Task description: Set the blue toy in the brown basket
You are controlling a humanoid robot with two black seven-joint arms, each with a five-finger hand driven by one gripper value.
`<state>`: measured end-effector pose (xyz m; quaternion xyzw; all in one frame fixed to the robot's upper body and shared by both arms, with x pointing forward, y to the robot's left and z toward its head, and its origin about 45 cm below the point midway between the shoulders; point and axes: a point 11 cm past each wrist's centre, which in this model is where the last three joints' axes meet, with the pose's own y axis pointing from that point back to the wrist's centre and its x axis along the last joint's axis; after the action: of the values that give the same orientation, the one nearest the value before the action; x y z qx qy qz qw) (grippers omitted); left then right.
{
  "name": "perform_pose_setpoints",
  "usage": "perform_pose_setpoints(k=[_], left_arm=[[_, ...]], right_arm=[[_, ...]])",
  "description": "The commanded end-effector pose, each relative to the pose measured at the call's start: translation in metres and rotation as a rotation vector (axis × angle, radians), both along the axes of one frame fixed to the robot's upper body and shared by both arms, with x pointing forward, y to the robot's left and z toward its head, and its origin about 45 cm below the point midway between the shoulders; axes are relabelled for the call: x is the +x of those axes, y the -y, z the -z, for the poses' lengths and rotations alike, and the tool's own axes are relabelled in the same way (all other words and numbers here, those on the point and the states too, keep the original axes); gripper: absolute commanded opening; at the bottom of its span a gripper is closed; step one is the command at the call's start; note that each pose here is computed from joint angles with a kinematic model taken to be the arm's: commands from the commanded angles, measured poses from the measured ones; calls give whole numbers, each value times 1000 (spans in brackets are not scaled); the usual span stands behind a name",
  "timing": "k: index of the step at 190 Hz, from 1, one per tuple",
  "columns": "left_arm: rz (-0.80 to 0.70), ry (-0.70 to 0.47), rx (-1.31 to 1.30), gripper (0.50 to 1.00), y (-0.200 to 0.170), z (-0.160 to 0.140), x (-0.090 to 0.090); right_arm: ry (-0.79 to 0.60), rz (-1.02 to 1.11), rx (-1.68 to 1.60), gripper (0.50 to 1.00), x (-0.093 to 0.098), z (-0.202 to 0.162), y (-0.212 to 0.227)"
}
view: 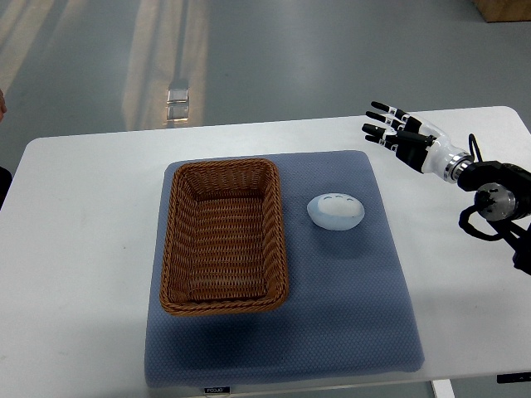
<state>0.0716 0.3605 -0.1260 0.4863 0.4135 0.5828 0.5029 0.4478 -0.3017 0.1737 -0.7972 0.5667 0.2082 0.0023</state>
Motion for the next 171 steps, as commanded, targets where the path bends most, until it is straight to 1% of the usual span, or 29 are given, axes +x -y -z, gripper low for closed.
perform_pose_setpoints(k=[1,171], left_arm=[[0,0,1,1000,0,0,0],[0,-1,1,1000,0,0,0]], right_arm=[[-1,-1,-1,909,0,0,0],[7,-34,-54,909,0,0,-2]])
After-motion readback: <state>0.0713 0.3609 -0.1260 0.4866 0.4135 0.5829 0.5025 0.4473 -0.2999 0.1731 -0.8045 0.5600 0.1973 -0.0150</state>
